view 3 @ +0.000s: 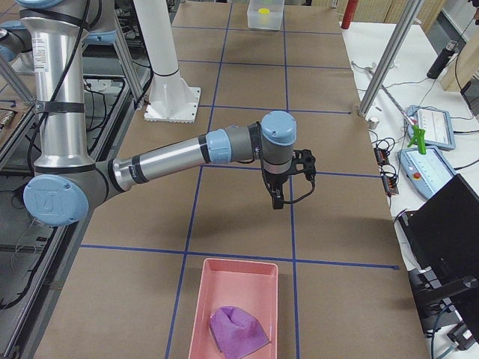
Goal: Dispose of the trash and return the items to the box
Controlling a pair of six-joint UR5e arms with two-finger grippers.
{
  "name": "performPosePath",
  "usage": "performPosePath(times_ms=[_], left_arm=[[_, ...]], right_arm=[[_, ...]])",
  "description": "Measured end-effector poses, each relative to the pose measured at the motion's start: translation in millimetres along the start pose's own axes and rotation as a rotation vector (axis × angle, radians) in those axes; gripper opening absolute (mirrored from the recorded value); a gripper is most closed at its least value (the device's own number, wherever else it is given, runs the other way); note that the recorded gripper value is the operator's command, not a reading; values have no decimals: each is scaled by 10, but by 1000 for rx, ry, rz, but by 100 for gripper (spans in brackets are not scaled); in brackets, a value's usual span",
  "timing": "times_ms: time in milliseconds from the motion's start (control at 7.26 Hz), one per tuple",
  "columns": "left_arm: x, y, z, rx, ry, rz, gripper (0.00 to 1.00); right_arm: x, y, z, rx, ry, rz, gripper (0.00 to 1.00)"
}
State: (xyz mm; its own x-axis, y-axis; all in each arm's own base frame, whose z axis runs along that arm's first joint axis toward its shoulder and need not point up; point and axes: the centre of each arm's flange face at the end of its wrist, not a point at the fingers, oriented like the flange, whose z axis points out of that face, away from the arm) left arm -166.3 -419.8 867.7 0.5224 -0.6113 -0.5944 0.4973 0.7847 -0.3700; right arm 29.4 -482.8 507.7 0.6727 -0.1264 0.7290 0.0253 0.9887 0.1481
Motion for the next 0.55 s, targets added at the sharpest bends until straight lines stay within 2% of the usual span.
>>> performPosePath(times_ms=[138, 275, 551], left_arm=[[10, -10, -4, 13, 3, 13, 66], [25, -17, -8, 22, 6, 24, 98], [63, -28, -32, 35, 12, 40, 99]], right_arm=[[-4, 3, 6, -2, -3, 5, 100], [-3, 9, 11, -3, -4, 14, 100], [19, 24, 24, -5, 6, 20, 100]])
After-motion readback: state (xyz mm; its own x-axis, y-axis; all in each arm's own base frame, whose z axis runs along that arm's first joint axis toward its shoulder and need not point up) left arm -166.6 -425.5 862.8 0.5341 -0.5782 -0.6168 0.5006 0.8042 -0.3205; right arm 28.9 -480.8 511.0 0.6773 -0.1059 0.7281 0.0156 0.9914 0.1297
